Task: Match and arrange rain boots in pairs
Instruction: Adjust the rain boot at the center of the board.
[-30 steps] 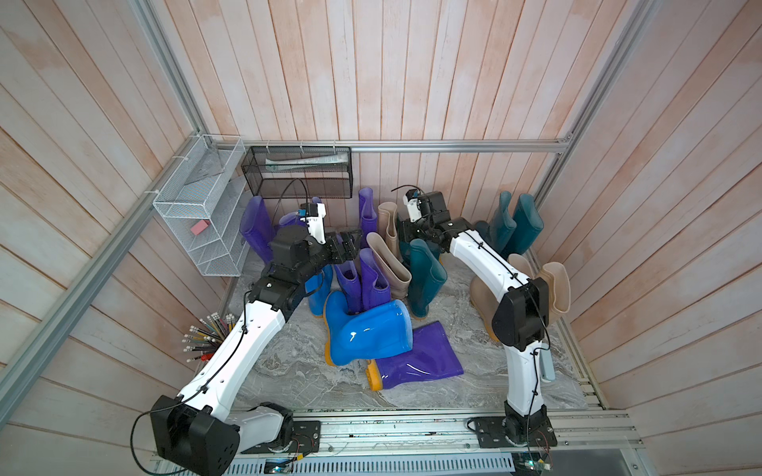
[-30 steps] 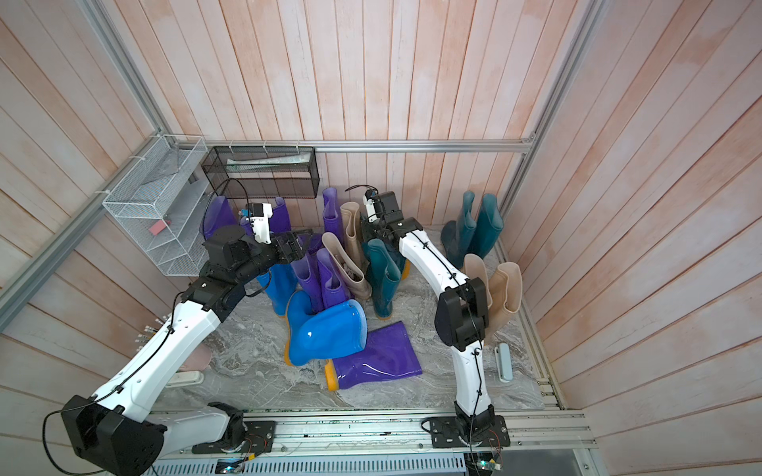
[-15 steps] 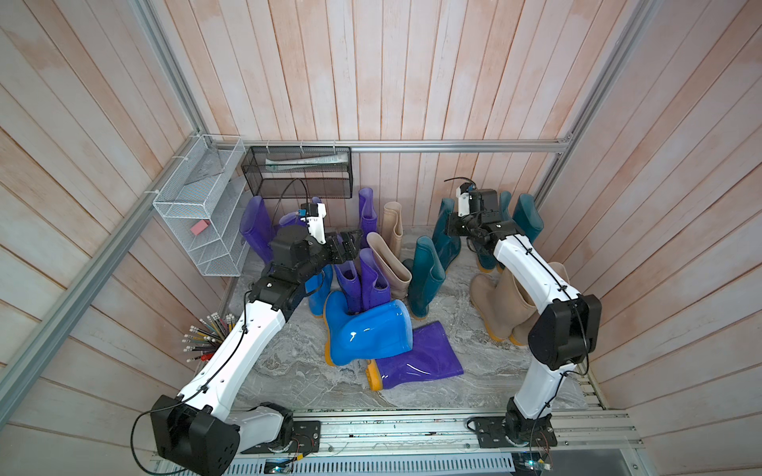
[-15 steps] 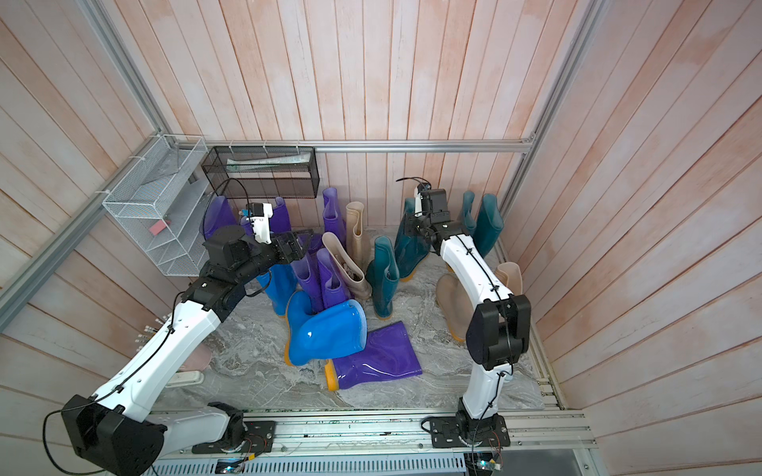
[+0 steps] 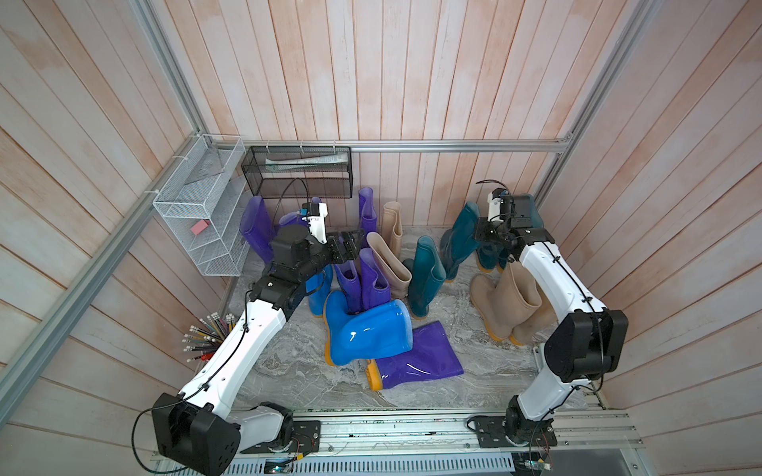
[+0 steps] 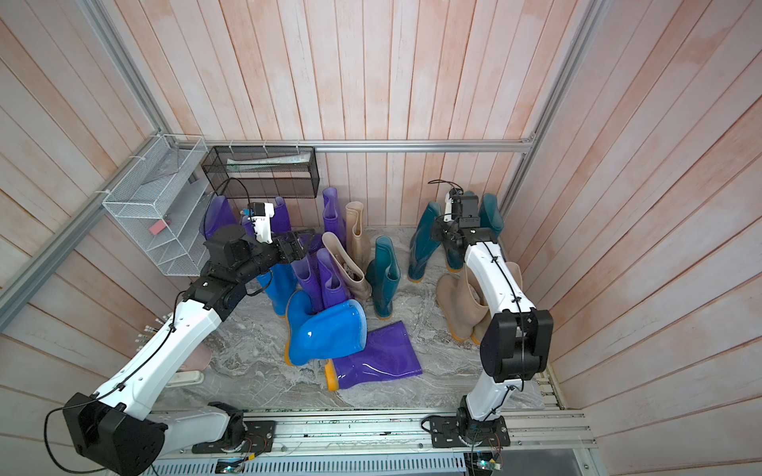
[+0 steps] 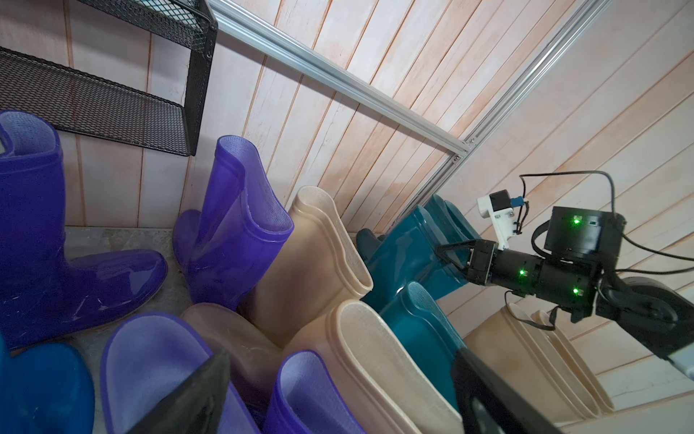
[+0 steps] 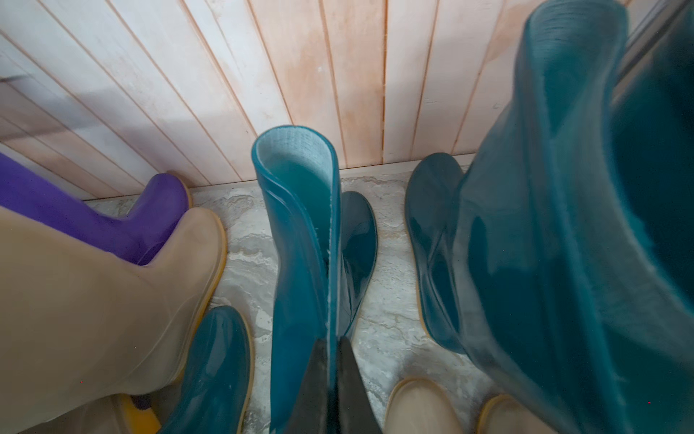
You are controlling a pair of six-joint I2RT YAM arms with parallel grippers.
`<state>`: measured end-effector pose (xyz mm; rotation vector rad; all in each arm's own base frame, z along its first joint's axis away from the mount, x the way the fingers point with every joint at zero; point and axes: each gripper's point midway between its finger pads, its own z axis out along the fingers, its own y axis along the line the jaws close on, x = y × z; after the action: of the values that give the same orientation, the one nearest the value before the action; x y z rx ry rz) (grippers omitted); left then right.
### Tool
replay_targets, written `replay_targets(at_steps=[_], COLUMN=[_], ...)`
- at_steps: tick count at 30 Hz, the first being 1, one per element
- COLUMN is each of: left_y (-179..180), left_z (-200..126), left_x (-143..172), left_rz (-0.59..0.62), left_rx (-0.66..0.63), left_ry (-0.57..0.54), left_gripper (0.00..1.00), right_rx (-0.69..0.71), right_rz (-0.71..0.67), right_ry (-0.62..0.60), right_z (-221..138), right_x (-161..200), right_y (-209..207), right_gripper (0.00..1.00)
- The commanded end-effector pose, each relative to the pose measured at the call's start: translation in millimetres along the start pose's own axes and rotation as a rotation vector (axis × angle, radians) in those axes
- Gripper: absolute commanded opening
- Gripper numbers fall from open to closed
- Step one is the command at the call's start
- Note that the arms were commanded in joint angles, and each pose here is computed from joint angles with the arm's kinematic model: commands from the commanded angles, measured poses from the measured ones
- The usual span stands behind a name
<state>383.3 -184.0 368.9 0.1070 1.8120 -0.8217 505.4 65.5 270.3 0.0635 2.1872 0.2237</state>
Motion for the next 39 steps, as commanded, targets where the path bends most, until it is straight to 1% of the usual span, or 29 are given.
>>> replay_targets(at_steps=[1,2,3,4,7,10,12,14,17,20,25,27,29,30,31,32,34,35,36,37,39], left_y=[0,-1,-2,-3,-4,-7,-9,-10,-12,-14,-15,-17,-17,-17,-17,-17,-18,-18,-18,-18,-18], left_z=[3,3,2,1,0,-1,-2,-4,-6,-7,-7,-7,-8,-9,-9,-9,-9,-8,-8,-8,-9], left_x=[3,3,1,1,0,-1,-2,-3,-5,-6,-5,-6,-6,-7,-6,-6,-6,-7,-6,-6,-6], left_rz=[-0.001,0.001,0.003,0.004,0.005,0.005,0.006,0.005,0.008,0.006,0.002,0.003,0.004,0.005,0.004,0.004,0.004,0.003,0.004,0.004,0.006], left_rx=[0.019,0.022,0.025,0.027,0.033,0.044,0.049,0.051,0.057,0.066,0.074,0.077,0.076,0.077,0.077,0.08,0.084,0.085,0.084,0.083,0.083], left_ry=[0.01,0.012,0.011,0.01,0.009,0.011,0.007,0.003,-0.002,-0.003,-0.001,0.0,-0.002,-0.004,-0.004,-0.004,-0.003,-0.003,-0.001,-0.001,-0.003], left_gripper=[0.95,0.95,0.95,0.95,0.95,0.95,0.95,0.95,0.95,0.95,0.95,0.95,0.95,0.95,0.95,0.95,0.95,0.95,0.95,0.95,0.95], right_rx=[-0.027,-0.037,-0.037,-0.034,-0.028,-0.049,-0.072,-0.088,-0.081,-0.046,-0.033,-0.018,0.025,0.056,0.069,0.065,0.059,0.056,0.059,0.072,0.083], right_rz=[-0.001,0.002,0.004,0.003,0.01,0.024,0.032,0.034,0.037,0.047,0.043,0.028,-0.002,-0.006,-0.01,-0.015,-0.017,-0.024,-0.037,-0.05,-0.077], right_ry=[-0.025,-0.012,-0.004,-0.009,-0.048,-0.083,-0.094,-0.095,-0.097,-0.07,0.01,0.037,0.073,0.078,0.073,0.07,0.063,0.054,0.043,0.027,0.013], right_z=[-7,-6,-5,-8,-18,-29,-32,-32,-27,-12,21,31,37,37,38,38,38,37,37,36,37], right_x=[-13,-10,-7,-8,-20,-35,-41,-44,-46,-45,-28,-21,-15,-14,-14,-15,-21,-25,-30,-36,-47], right_y=[8,10,10,9,9,15,21,27,33,28,32,32,25,19,15,13,8,6,5,2,-2], right_gripper=[0.08,0.18,0.3,0.4,0.59,0.68,0.72,0.73,0.77,0.79,0.79,0.76,0.67,0.61,0.46,0.34,0.14,0.07,0.02,0.0,0.0])
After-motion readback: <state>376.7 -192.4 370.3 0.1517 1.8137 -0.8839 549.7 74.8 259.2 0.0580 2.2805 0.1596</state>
